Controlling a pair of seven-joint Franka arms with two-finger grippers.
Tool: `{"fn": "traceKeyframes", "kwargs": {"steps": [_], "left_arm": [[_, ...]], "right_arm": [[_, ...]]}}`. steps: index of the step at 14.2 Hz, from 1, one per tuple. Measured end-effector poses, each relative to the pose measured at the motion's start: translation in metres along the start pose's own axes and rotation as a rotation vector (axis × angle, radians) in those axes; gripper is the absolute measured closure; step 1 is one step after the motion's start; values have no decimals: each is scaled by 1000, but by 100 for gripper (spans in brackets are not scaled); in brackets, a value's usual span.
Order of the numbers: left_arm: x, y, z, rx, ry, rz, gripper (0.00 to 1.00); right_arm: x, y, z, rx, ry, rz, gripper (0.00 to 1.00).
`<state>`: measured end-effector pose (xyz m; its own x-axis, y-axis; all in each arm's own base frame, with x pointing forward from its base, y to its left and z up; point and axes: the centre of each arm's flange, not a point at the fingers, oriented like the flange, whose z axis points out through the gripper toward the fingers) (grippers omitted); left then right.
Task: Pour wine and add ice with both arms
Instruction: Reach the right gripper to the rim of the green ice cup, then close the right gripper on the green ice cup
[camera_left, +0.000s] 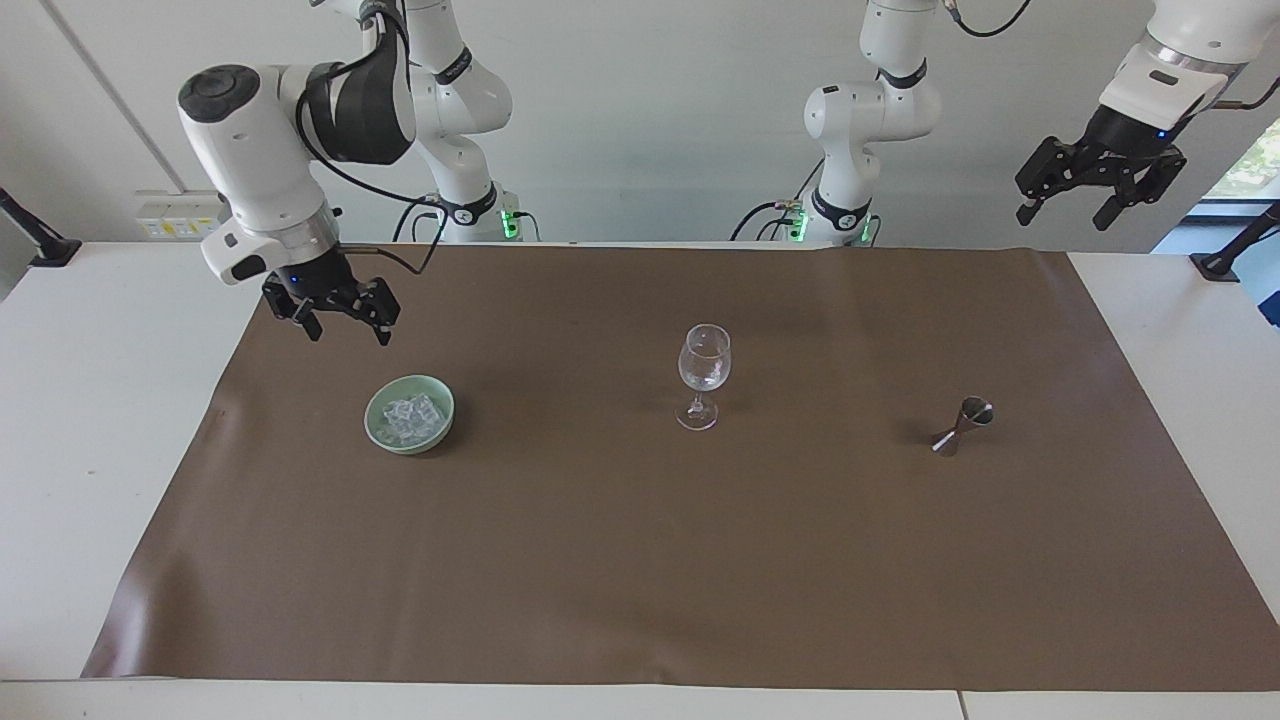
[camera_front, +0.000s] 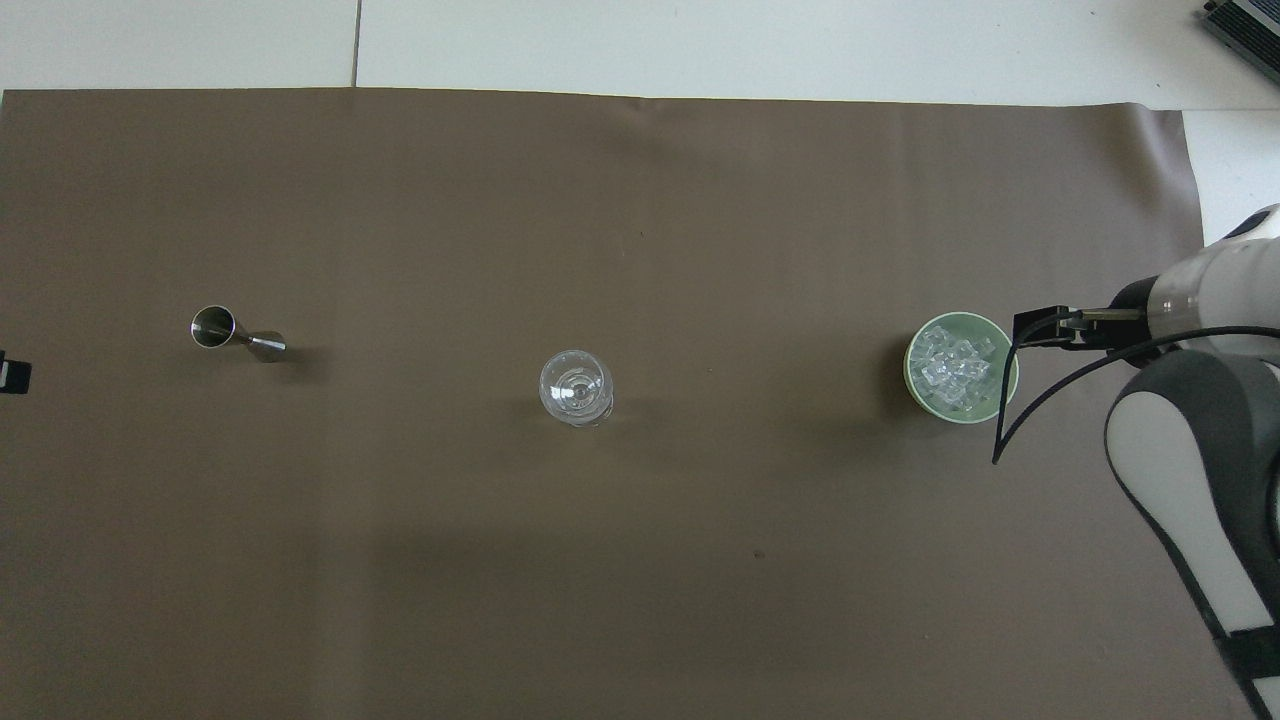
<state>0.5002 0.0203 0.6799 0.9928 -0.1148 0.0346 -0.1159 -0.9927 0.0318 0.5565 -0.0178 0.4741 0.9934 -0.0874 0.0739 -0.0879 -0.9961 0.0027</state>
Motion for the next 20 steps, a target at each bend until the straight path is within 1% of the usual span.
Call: {"fn": "traceKeyframes", "kwargs": {"steps": [3, 6, 9, 17, 18, 19, 20], "left_arm": [[0, 0, 0, 0, 0, 0, 0], [0, 0, 0, 0, 1, -1, 0], [-2, -8, 0, 1, 2, -16, 0], [-1, -10, -1, 2, 11, -19, 0], [-1, -10, -1, 2, 11, -19, 0], [-1, -10, -1, 2, 11, -19, 0], [-1, -10, -1, 2, 11, -19, 0]], "right_arm": [[0, -4, 48, -6, -16, -6, 0], [2, -19, 80, -11, -29, -33, 0], [4, -23, 107, -15, -30, -40, 0], [-11, -21, 134, -21, -85, -39, 0], [-12, -21, 135, -21, -89, -39, 4], [-13, -20, 136, -21, -91, -39, 14], [-13, -20, 137, -21, -92, -42, 21]]}}
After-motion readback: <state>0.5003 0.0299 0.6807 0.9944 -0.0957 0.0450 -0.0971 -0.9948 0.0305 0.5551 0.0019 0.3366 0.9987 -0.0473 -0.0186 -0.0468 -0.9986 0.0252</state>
